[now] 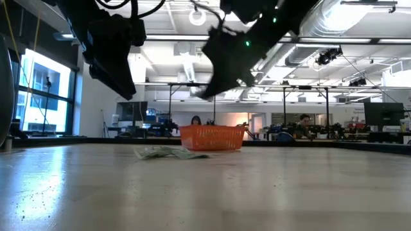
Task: Pick and place items into bin
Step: Put the white stevia packet into the orange bin
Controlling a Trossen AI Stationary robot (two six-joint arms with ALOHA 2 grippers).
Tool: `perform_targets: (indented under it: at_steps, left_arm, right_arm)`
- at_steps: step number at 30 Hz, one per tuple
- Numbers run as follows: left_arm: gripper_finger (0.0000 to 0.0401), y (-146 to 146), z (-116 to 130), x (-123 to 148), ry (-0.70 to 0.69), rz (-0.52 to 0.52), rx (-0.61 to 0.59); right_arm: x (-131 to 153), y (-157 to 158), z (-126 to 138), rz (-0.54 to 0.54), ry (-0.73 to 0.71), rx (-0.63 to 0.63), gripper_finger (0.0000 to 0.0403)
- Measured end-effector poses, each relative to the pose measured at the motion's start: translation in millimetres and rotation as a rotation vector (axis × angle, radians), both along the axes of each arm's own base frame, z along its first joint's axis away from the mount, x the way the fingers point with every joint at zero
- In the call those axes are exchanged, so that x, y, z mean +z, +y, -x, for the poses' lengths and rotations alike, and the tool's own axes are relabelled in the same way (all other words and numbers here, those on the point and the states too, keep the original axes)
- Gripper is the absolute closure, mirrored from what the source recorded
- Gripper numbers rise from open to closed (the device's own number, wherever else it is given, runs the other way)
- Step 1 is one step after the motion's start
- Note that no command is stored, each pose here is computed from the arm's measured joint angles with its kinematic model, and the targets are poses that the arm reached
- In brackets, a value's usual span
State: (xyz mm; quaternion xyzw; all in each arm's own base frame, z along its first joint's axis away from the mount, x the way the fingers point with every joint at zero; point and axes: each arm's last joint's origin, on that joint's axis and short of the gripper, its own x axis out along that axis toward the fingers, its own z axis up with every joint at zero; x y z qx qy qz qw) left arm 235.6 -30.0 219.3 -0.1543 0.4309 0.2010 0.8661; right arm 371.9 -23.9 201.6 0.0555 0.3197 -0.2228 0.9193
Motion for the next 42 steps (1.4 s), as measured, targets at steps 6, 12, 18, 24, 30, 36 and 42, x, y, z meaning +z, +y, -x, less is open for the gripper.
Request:
perform_targets:
  at_steps: [6,12,18,24,30,36,42]
  left_arm:
    - [0.0178,-5,-13,2,-0.094,0.073,-0.076]
    - [0.0178,-8,-28,-20,-0.040,0.068,-0.111]
    - [0.0178,-12,-38,-37,-0.001,0.127,-0.147]
    - [0.0178,-12,-48,-40,-0.053,0.044,-0.218]
    - [0.0178,-14,-62,-66,-0.006,-0.068,-0.316]
    - [0.0179,-14,-70,-85,0.013,-0.083,-0.315]
    - [0.0224,-14,-74,-96,0.028,-0.073,-0.307]
  right_arm:
    - [-7,-67,18,-0.089,0.093,-0.123,0.0383]
    - [-3,-99,22,-0.081,0.032,-0.107,0.0312]
    - [-4,-88,27,-0.139,0.108,-0.048,0.0200]
    - [26,-32,33,0.084,0.171,0.034,0.0153]
    - [64,27,62,0.205,0.157,0.020,0.0161]
    - [78,57,105,0.189,0.182,-0.143,0.0170]
    - [78,77,124,0.201,0.167,-0.228,0.0171]
